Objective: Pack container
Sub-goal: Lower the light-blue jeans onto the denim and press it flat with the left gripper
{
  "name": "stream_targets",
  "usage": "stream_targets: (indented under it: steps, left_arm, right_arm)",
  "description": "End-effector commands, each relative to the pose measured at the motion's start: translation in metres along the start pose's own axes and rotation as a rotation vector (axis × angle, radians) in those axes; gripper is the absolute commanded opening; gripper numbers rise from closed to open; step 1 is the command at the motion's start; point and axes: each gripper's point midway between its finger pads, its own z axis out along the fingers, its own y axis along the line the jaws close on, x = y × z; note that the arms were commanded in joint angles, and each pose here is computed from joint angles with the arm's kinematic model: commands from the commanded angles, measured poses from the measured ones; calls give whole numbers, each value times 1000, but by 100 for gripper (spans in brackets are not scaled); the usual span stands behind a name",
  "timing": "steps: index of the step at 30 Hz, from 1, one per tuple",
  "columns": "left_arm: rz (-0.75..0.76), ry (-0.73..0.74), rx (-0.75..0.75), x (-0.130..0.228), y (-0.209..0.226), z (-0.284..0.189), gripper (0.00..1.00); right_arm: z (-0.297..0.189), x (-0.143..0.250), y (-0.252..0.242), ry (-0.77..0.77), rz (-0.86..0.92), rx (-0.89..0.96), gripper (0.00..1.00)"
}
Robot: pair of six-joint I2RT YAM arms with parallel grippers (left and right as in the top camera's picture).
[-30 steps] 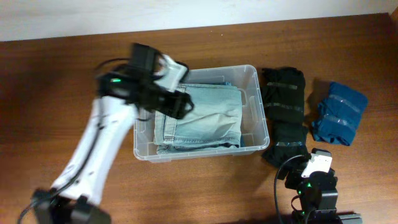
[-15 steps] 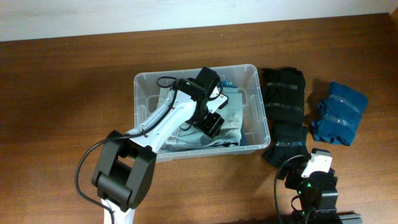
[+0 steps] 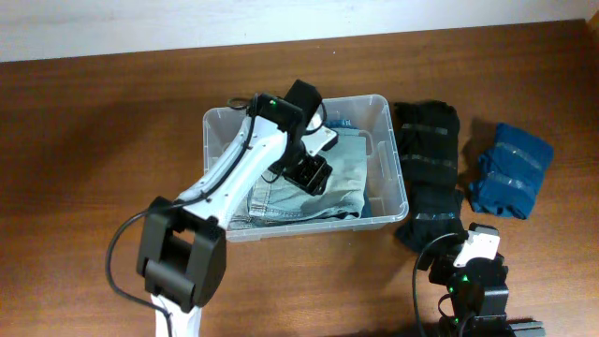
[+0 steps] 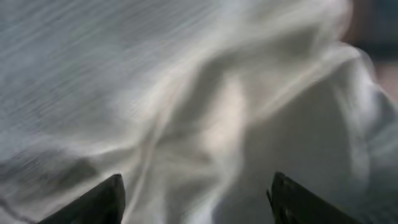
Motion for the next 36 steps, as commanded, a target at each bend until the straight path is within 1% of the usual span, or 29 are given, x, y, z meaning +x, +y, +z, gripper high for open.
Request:
stream_targets:
  steps: [1, 5, 9, 12, 14, 17, 21, 22, 24, 28, 31, 34, 35, 36]
  left_arm:
    - [351, -28, -8, -3, -42, -21, 75]
    - [503, 41, 20, 8, -62, 0, 76]
    - [607, 80, 42, 14, -74, 15, 76]
    - [633, 88, 41, 11, -74, 28, 80]
    - [627, 98, 44, 9, -71, 38, 79]
    - [555, 114, 36, 5, -59, 58, 79]
    - [416, 112, -36, -5, -33, 80, 78]
    - [407, 104, -39, -7, -31, 82, 75]
    - [377, 89, -54, -12, -27, 83, 74]
    - [258, 65, -181, -22, -8, 76, 74]
    - [231, 68, -208, -24, -7, 61, 74]
    - [191, 59, -235, -27, -10, 28, 74]
    - [164, 45, -263, -30, -9, 11, 75]
    - [96, -1, -331, -36, -4, -25, 76]
  right_arm:
    - [1, 1, 1, -3, -10, -3, 98]
    - [1, 1, 1, -3, -10, -3, 98]
    - [1, 1, 1, -3, -10, -3, 98]
    - [1, 1, 1, -3, -10, -3, 98]
    - [1, 1, 1, -3, -10, -3, 98]
    - [1, 1, 1, -3, -10, -3, 98]
    - [1, 1, 1, -3, -10, -3, 98]
    - [1, 1, 1, -3, -10, -3, 99]
    - [1, 1, 1, -3, -10, -3, 98]
    - [1, 1, 1, -3, -10, -3, 98]
    - [1, 1, 1, -3, -10, -3, 98]
    - [1, 1, 1, -3, -10, -3, 98]
    - [1, 1, 1, -3, -10, -3, 98]
    - [1, 1, 1, -3, -10, -3, 98]
